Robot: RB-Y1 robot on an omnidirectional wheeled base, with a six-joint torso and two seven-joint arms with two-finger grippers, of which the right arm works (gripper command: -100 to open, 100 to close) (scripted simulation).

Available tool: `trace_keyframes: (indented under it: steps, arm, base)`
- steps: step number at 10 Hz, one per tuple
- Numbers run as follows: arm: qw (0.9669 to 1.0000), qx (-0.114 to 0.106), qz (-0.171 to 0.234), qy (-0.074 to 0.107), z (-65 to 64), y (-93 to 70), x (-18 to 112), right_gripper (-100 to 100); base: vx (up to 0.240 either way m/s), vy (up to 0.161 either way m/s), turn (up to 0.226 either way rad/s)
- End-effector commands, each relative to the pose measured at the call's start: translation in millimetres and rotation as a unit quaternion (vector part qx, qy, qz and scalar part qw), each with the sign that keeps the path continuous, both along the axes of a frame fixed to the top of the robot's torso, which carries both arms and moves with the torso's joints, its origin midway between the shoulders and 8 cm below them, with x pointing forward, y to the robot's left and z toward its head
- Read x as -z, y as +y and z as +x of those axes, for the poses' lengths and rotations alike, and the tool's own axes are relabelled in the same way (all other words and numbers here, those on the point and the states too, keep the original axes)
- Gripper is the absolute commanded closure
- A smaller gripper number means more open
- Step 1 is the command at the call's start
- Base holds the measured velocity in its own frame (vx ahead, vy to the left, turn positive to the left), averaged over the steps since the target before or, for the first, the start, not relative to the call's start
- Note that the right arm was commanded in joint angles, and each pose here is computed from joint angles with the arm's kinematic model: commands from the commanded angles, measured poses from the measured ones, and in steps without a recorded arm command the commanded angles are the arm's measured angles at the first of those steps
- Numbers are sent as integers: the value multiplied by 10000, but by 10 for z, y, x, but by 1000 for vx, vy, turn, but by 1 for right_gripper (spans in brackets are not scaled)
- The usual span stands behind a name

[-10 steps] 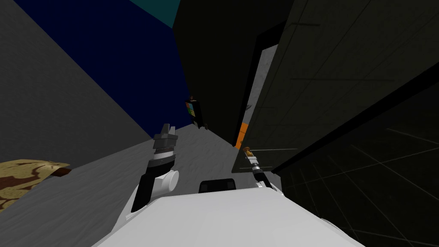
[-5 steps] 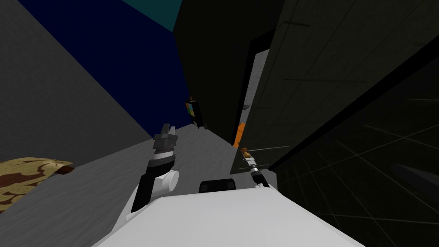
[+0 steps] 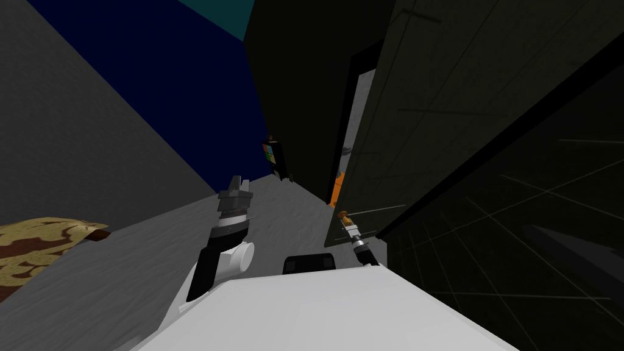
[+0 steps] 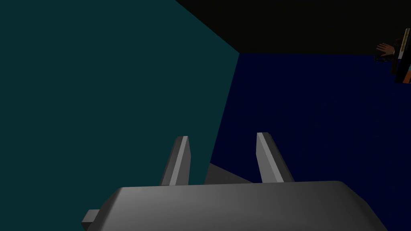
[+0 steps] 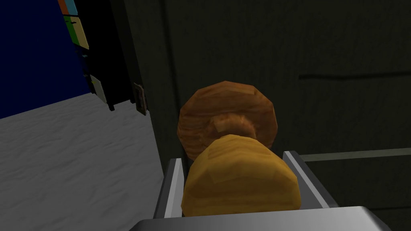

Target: Pull the door open

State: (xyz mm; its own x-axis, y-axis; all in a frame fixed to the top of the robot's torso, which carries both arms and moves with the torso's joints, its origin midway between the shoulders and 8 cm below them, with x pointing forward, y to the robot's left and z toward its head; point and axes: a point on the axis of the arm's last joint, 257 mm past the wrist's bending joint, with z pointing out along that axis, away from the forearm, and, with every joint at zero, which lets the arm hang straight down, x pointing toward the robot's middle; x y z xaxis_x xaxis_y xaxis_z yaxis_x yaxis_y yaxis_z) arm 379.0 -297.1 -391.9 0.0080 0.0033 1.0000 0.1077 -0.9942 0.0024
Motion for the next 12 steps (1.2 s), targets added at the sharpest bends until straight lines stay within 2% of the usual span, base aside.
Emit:
trace_keyframes:
  steps: [1,2,7,12]
  arm:
    - [10000,0,0,0,0,0,0,100]
    - [10000,-22,-4,26,-94,-34,50,100]
    - [10000,-49,-16,-11,-384,-233,119,100]
    - [9999,-144,-27,-52,-816,-495,161,100]
  base:
    - [-47,-52,23]
    - [7,66,21]
    - [23,97,13]
    - [4,43,50]
